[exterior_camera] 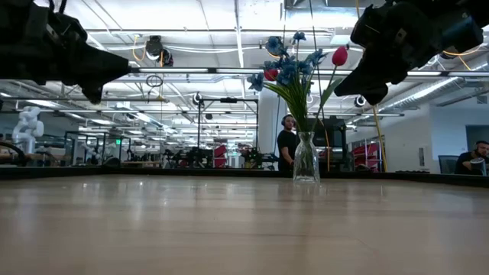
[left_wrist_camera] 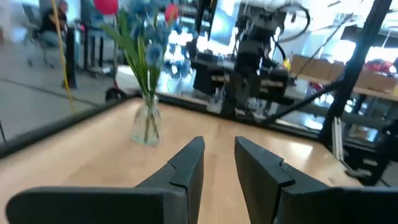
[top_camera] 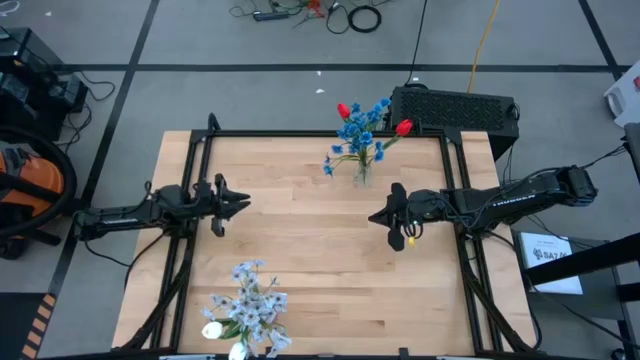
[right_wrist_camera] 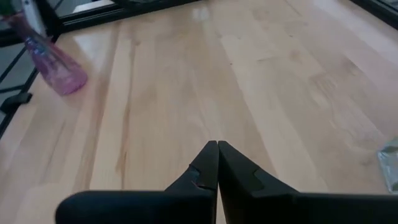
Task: Sort flowers into vase by color
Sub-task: Return to Home Position
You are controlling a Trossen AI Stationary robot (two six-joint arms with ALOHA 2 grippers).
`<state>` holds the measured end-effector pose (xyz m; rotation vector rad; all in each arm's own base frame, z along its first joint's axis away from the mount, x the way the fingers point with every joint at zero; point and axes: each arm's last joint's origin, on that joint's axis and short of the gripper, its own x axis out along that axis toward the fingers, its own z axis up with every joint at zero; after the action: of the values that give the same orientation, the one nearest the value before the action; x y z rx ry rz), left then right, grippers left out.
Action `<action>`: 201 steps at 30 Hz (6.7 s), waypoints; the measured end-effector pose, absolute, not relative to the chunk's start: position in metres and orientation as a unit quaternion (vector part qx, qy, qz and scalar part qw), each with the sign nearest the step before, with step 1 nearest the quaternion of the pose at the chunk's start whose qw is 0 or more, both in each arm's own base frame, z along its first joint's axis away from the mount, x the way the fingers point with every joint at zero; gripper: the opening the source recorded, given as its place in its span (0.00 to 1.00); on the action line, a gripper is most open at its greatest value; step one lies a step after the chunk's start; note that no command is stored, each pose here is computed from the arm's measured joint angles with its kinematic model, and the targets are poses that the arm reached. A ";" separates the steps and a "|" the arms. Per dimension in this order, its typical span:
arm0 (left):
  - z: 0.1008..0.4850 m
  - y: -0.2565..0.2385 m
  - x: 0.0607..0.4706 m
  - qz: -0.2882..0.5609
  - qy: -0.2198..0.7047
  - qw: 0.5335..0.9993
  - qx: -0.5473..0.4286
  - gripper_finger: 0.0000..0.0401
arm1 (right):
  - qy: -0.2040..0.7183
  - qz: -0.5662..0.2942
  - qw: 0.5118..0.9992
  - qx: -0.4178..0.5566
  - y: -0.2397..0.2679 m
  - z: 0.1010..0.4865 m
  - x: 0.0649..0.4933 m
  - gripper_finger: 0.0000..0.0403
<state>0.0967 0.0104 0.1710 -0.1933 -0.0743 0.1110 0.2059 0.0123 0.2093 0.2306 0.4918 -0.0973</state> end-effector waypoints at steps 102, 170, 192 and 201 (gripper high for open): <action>0.167 -0.004 0.097 -0.032 -0.008 0.998 -0.060 0.24 | 0.026 0.009 0.997 0.078 0.002 0.164 0.102 0.00; 0.167 -0.004 0.097 -0.031 -0.008 0.998 -0.060 0.24 | 0.026 0.009 0.997 0.078 0.002 0.164 0.102 0.00; 0.167 -0.004 0.097 -0.031 -0.008 0.998 -0.060 0.24 | 0.026 0.009 0.997 0.078 0.002 0.164 0.102 0.00; 0.167 -0.004 0.097 -0.031 -0.008 0.998 -0.060 0.24 | 0.026 0.009 0.997 0.078 0.002 0.164 0.102 0.00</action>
<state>0.0974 -0.0042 0.1668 -0.1193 -0.0163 -0.0625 0.1015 0.0022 0.1643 0.1553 0.0518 0.0185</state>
